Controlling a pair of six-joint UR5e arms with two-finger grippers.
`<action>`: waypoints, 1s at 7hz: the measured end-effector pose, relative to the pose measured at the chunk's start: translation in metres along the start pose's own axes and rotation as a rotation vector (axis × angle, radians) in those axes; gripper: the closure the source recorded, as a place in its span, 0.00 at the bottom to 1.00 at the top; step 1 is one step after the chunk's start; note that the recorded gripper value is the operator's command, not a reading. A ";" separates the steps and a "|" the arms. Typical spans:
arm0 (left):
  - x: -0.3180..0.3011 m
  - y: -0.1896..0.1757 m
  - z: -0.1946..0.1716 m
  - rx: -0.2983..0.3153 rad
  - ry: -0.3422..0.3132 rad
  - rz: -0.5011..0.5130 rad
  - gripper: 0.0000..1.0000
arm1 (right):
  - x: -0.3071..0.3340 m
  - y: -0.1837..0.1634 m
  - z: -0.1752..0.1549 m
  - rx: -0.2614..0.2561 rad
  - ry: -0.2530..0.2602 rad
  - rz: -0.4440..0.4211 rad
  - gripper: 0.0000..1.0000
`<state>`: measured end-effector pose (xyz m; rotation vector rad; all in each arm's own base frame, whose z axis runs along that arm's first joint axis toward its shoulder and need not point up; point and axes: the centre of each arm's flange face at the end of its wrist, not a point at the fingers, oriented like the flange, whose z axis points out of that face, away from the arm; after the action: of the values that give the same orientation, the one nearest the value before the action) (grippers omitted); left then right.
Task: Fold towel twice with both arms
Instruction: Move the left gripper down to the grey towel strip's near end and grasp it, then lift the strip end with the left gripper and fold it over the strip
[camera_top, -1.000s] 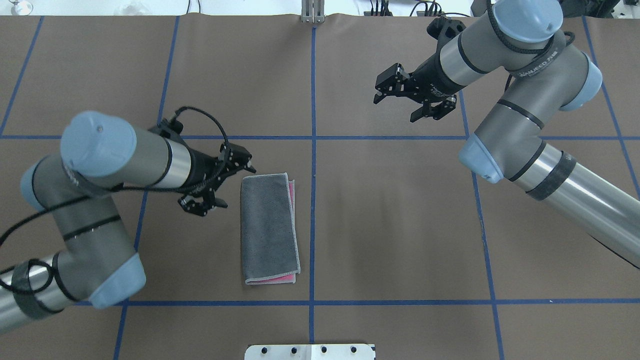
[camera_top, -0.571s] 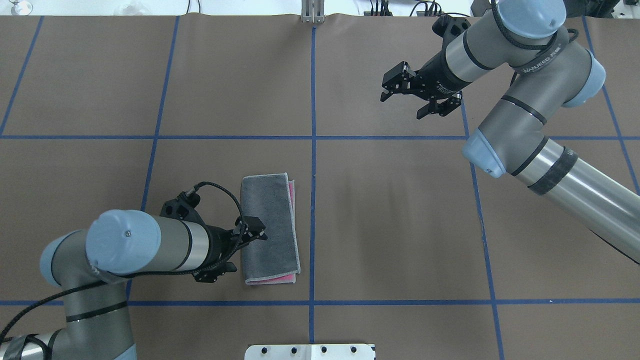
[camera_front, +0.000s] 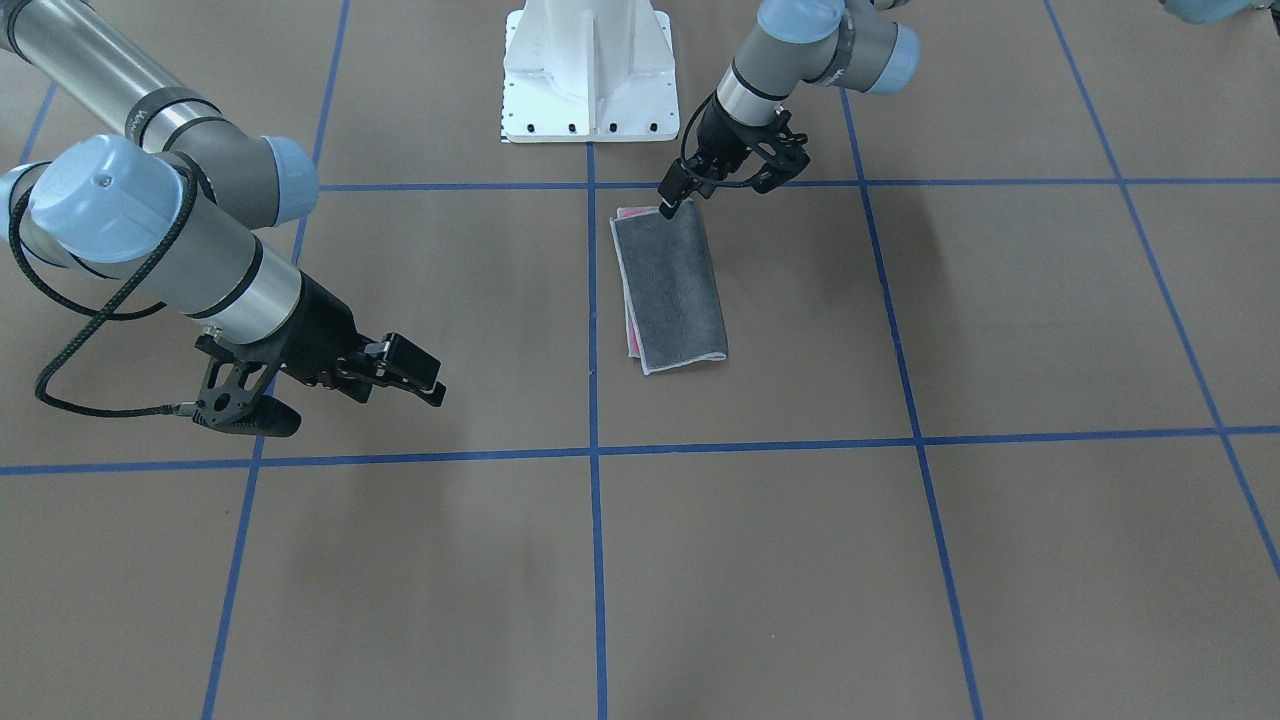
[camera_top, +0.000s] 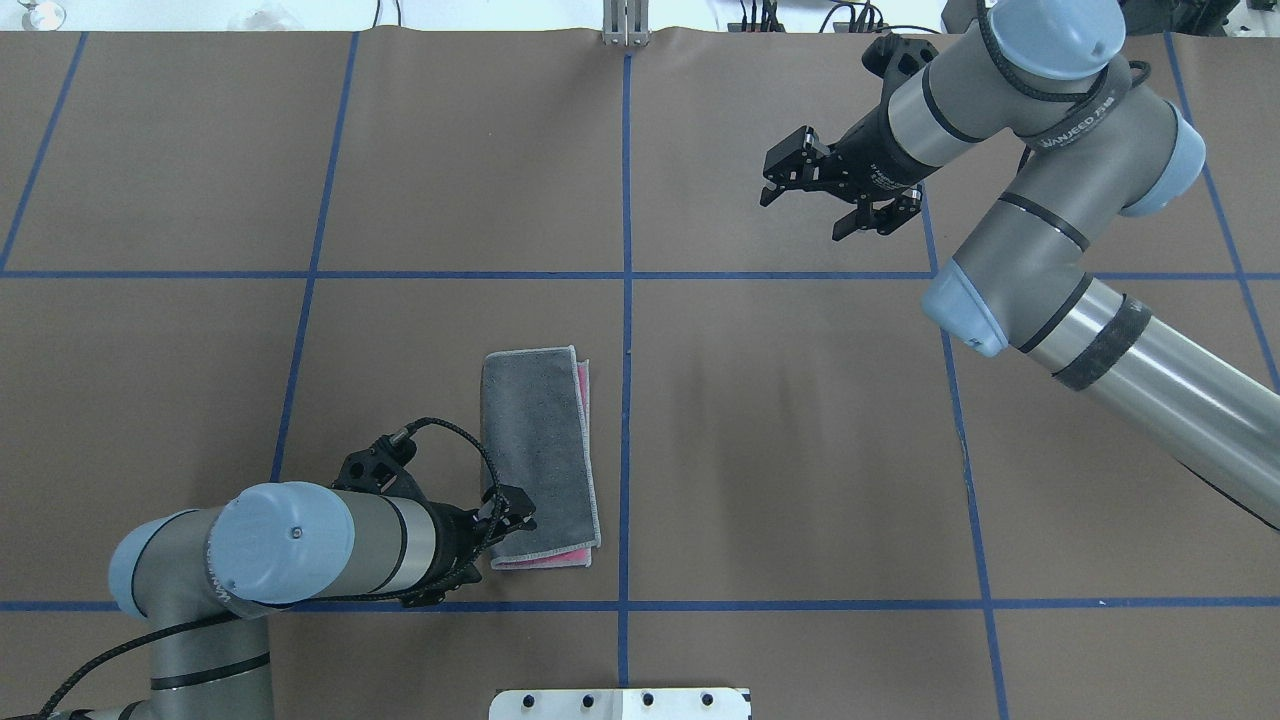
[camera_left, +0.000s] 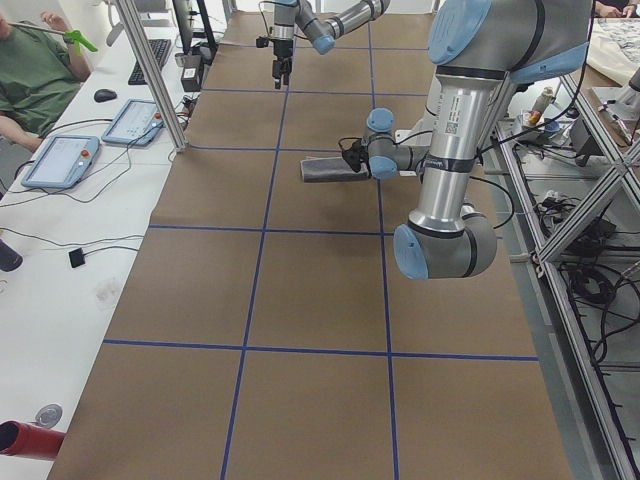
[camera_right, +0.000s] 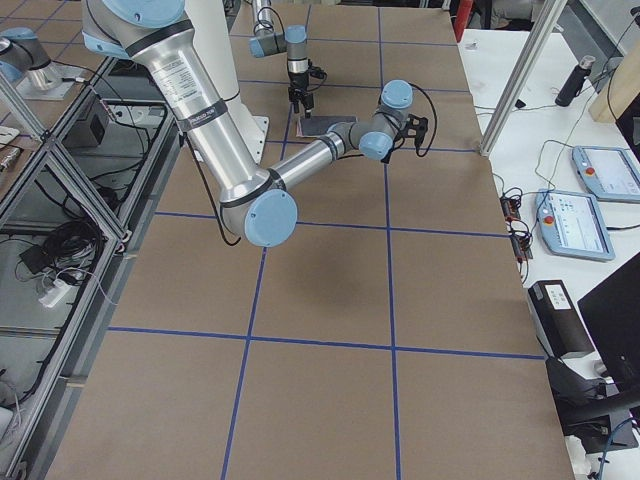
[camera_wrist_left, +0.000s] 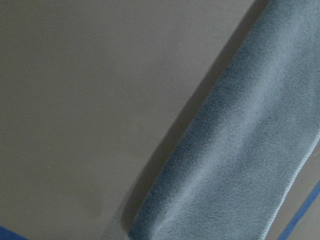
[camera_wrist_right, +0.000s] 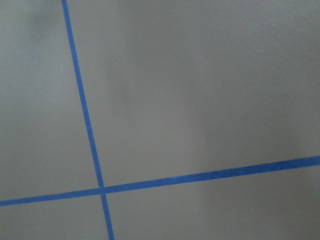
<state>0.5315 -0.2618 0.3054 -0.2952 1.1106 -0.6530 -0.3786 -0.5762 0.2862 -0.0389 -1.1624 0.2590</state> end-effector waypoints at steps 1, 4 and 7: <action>-0.001 -0.001 0.002 0.003 -0.003 0.000 0.21 | 0.000 0.001 0.001 -0.001 0.001 0.001 0.00; -0.005 0.005 0.006 -0.003 -0.012 0.005 0.44 | 0.000 0.000 0.003 -0.002 0.004 0.002 0.01; -0.005 0.008 0.007 -0.007 -0.013 0.006 0.71 | 0.000 0.001 0.004 -0.004 0.006 0.000 0.01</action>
<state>0.5385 -0.2530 0.3080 -0.3017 1.1012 -0.6411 -0.3826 -0.5760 0.2879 -0.0427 -1.1573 0.2565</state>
